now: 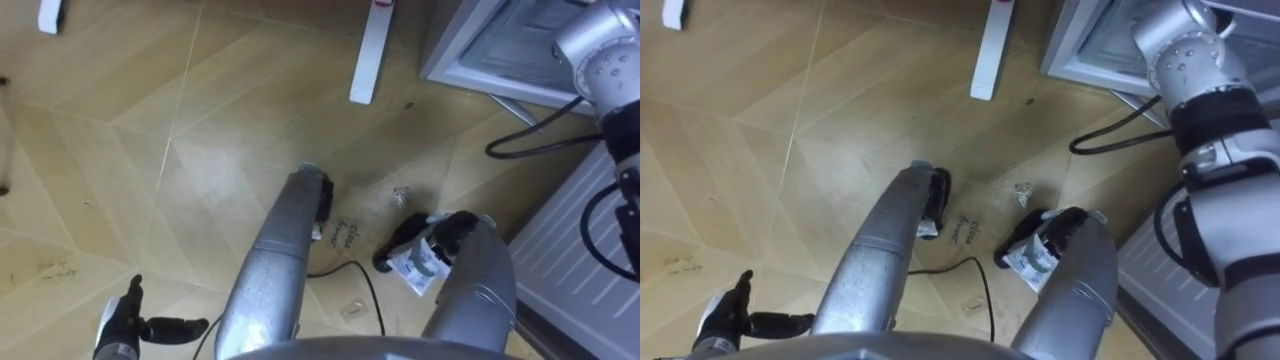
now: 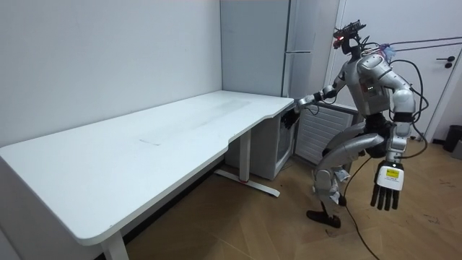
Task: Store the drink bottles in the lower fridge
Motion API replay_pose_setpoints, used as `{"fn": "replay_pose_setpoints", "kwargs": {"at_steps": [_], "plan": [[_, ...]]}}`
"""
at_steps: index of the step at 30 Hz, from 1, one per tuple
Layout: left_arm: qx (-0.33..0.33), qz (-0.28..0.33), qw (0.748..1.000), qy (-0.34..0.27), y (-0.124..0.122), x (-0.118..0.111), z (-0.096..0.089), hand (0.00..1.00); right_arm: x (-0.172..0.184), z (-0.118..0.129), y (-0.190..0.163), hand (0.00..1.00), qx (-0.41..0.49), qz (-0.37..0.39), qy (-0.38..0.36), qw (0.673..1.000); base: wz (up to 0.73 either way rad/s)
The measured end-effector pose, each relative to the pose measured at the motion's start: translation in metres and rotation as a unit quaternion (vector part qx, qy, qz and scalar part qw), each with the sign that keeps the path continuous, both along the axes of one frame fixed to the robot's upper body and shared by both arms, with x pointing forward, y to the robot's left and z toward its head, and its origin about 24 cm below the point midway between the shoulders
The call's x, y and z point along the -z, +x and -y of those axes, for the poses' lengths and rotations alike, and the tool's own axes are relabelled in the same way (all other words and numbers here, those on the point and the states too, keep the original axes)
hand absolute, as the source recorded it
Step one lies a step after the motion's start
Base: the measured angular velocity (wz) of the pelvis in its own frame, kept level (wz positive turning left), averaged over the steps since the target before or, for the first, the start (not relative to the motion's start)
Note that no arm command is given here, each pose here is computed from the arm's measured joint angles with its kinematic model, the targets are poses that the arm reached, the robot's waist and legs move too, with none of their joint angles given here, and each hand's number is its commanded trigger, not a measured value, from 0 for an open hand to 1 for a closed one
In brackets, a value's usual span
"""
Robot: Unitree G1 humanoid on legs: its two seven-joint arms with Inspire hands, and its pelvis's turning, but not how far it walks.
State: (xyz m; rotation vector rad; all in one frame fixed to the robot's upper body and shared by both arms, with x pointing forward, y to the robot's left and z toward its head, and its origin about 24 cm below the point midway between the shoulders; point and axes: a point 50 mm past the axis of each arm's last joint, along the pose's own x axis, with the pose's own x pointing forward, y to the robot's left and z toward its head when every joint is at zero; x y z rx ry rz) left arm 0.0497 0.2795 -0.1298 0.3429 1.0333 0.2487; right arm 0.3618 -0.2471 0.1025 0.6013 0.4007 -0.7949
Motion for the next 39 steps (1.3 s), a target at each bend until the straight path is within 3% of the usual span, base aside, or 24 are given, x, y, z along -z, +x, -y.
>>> {"fn": "replay_pose_setpoints", "kwargs": {"at_steps": [10,24,35,39], "plan": [[0.009,-0.001,1.000,-0.012,0.003,0.000,0.001,0.00,0.018,0.016,0.000,0.00,-0.034,0.026,0.042,0.998,-0.05],[0.015,0.014,1.000,-0.021,0.034,-0.002,-0.006,0.00,0.057,0.031,-0.015,0.00,-0.130,0.058,0.084,0.986,-0.09],[-0.017,-0.007,1.000,-0.012,0.031,0.001,-0.018,0.00,0.113,0.051,-0.072,0.00,-0.270,-0.016,-0.068,0.960,-0.14],[-0.033,-0.014,0.999,-0.010,0.025,0.003,-0.020,0.00,0.131,0.059,-0.100,0.00,-0.275,-0.040,-0.089,0.956,-0.15]]}}
